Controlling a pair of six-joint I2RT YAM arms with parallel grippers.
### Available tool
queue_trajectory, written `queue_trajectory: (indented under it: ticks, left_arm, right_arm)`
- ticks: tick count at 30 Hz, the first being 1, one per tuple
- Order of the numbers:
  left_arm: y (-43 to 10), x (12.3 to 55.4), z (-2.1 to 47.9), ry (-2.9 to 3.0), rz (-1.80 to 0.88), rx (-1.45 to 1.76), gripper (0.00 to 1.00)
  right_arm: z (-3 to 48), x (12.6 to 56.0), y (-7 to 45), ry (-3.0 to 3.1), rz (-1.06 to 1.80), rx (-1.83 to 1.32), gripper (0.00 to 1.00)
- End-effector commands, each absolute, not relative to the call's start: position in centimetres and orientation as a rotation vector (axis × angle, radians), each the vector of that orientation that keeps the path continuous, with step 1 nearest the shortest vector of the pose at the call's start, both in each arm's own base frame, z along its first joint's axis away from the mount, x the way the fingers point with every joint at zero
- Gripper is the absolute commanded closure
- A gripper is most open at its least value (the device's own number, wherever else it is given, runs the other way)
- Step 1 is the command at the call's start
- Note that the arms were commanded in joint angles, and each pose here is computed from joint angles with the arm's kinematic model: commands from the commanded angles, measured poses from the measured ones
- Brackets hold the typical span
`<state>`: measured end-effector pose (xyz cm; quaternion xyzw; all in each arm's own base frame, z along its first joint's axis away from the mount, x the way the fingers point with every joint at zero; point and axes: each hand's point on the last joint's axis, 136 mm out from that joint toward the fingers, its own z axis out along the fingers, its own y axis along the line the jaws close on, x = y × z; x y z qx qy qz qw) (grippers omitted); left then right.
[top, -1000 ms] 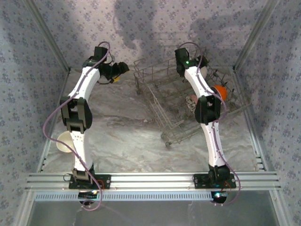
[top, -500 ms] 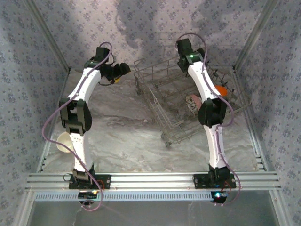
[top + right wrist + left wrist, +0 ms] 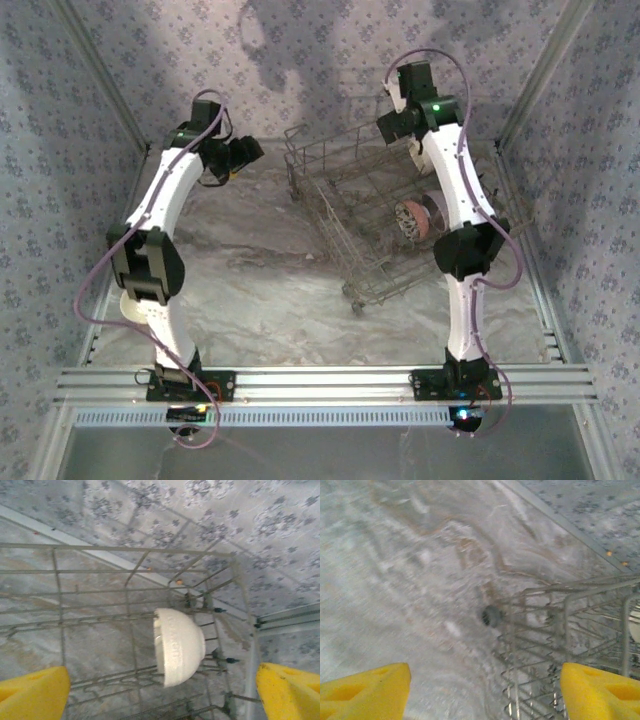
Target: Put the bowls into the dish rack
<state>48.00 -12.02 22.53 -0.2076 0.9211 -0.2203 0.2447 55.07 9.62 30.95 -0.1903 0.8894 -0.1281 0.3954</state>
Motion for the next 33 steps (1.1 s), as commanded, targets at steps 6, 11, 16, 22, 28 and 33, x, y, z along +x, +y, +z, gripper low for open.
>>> queue_trajectory:
  ticks: [6,11,16,22,28,33]
  left_arm:
    - [-2.1,36.5,21.3,2.472,-0.324,-1.105,0.21]
    - [2.3,29.4,20.3,2.409,-0.214,-1.370,0.20]
    - [5.0,25.1,18.7,2.374,-0.128,-1.537,0.20]
    - [8.6,22.0,15.7,2.466,0.093,-1.622,0.20]
    - [9.9,22.0,12.2,2.554,0.136,-1.672,0.20]
    - [10.3,22.9,10.3,2.616,0.155,-1.654,0.21]
  right_arm:
    - [31.8,51.4,14.0,2.285,0.057,-0.521,0.04]
    - [31.5,51.1,16.0,2.274,0.144,-0.570,0.05]
    - [31.0,50.6,17.2,2.278,0.211,-0.590,0.07]
    - [30.3,49.7,17.5,2.289,0.211,-0.606,0.08]
    - [30.7,48.7,15.9,2.290,0.161,-0.589,0.08]
    - [30.8,48.3,13.8,2.308,0.159,-0.515,0.08]
